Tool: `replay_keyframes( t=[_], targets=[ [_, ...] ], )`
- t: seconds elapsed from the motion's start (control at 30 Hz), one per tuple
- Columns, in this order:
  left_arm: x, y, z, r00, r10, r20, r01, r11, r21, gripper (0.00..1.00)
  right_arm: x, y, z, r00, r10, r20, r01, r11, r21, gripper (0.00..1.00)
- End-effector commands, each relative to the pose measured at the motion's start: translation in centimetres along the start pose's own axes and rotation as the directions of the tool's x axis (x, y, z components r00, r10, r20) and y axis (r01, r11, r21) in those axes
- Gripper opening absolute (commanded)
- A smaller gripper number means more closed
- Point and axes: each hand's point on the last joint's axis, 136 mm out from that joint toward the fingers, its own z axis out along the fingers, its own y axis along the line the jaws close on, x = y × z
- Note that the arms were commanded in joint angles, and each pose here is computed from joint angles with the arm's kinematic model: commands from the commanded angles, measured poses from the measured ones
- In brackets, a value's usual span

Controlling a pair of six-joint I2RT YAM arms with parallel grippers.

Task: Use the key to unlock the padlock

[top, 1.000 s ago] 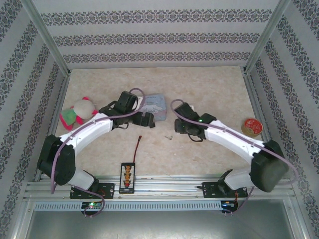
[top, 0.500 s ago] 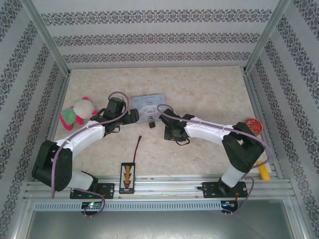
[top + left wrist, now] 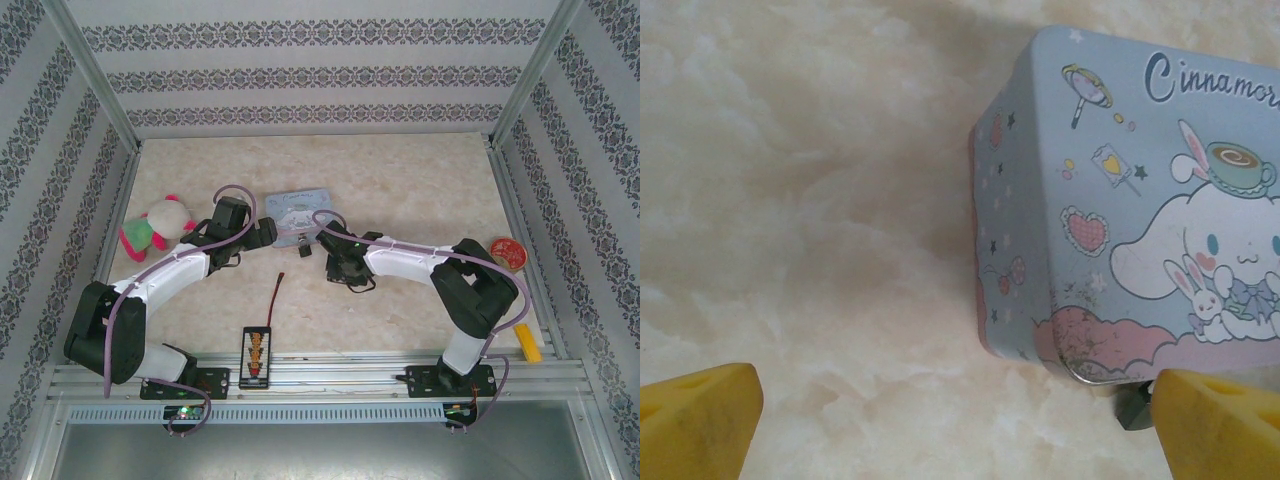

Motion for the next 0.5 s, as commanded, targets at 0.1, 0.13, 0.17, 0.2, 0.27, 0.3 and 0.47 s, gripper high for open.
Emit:
replay_keyframes(
  t=[0.1,0.13,0.17,0.2,0.27,0.3,0.47],
  targets=[
    [-0.64,0.35,0.19,0.999,-0.036,0.022,0.036,0.999,0.001,0.99,0.60,-0.91,1.16,0.999,0.046,-0.023,-0.046,0.999,-0.001,0.28],
    [-0.71,0.34,0.19,0.999,-0.039,0.022,0.039,0.999,0.000,0.99,0.66,-1.04,1.23,0.999,0.047,-0.025,-0.047,0.999,0.002,0.27],
    [-0.64,0.35,0.21,0.999,-0.038,0.020,0.038,0.999,0.000,0.99,0.76,-1.13,1.27,0.999,0.047,-0.027,-0.047,0.999,0.003,0.27],
    [-0.61,0.34,0.21,0.999,-0.038,0.018,0.038,0.999,0.001,0.99,0.86,-1.22,1.30,0.999,0.046,-0.029,-0.046,0.999,0.004,0.25],
    [-0.66,0.34,0.18,0.999,-0.040,0.019,0.040,0.999,0.002,0.99,0.94,-1.35,1.35,0.998,0.049,-0.032,-0.049,0.999,0.004,0.21],
    [-0.62,0.33,0.19,0.999,-0.042,0.018,0.042,0.999,0.003,0.99,0.90,-1.40,1.33,0.998,0.050,-0.032,-0.050,0.999,0.002,0.20],
    [-0.73,0.29,0.14,0.999,-0.044,0.019,0.044,0.999,0.007,0.99,0.60,-1.60,0.99,0.998,0.055,-0.021,-0.055,0.998,-0.008,0.10]
  ],
)
